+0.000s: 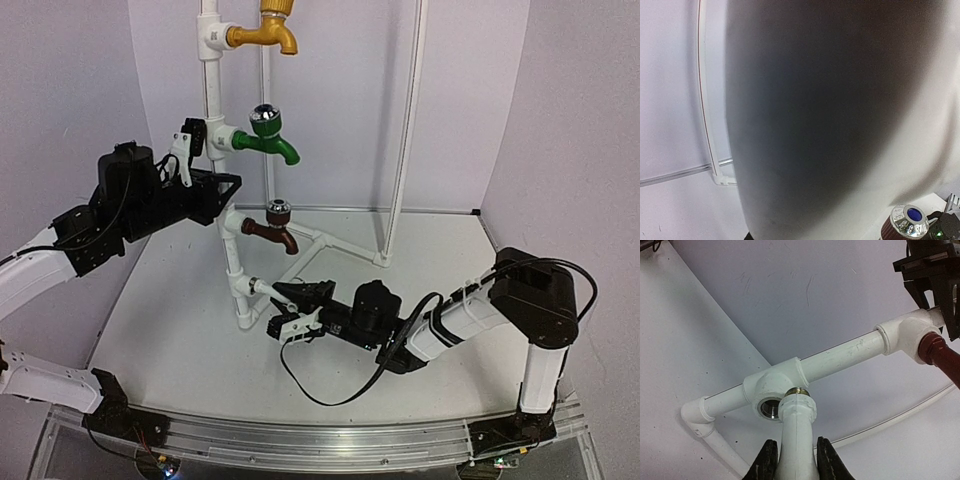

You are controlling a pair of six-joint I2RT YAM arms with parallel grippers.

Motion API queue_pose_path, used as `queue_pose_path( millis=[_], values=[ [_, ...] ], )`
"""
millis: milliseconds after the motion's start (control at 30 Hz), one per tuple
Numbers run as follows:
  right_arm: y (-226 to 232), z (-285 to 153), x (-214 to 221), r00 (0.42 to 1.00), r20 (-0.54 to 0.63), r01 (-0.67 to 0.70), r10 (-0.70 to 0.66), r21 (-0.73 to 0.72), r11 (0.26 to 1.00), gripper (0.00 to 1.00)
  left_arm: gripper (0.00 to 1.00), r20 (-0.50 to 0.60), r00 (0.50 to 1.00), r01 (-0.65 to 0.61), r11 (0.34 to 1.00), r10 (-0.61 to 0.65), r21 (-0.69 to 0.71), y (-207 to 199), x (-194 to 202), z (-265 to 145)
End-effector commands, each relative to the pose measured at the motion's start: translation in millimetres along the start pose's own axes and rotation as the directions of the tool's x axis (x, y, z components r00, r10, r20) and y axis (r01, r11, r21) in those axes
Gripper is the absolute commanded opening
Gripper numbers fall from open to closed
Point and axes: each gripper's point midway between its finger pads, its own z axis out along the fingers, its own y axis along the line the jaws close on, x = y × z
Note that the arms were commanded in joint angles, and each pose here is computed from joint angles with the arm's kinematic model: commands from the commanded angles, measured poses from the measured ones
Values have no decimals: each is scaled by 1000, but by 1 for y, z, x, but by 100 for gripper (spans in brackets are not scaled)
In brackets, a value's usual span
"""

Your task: Install the water faucets

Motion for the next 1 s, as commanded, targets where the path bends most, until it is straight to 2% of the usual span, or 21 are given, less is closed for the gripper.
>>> queue_pose_path(
  millis=[0,567,967],
  values=[
    [-18,5,-11,999,40,-25,22,79,997,0,0,-56,938,347,936,-343,66,-17,-12,-12],
    [-3,6,-6,999,35,-31,29,53,998,0,0,-40,943,333,940,-331,71,-18,-26,-13],
    [-12,12,-16,997,67,-45,39,86,995,0,0,-52,939,342,936,-339,79,-20,-23,-11]
  ],
)
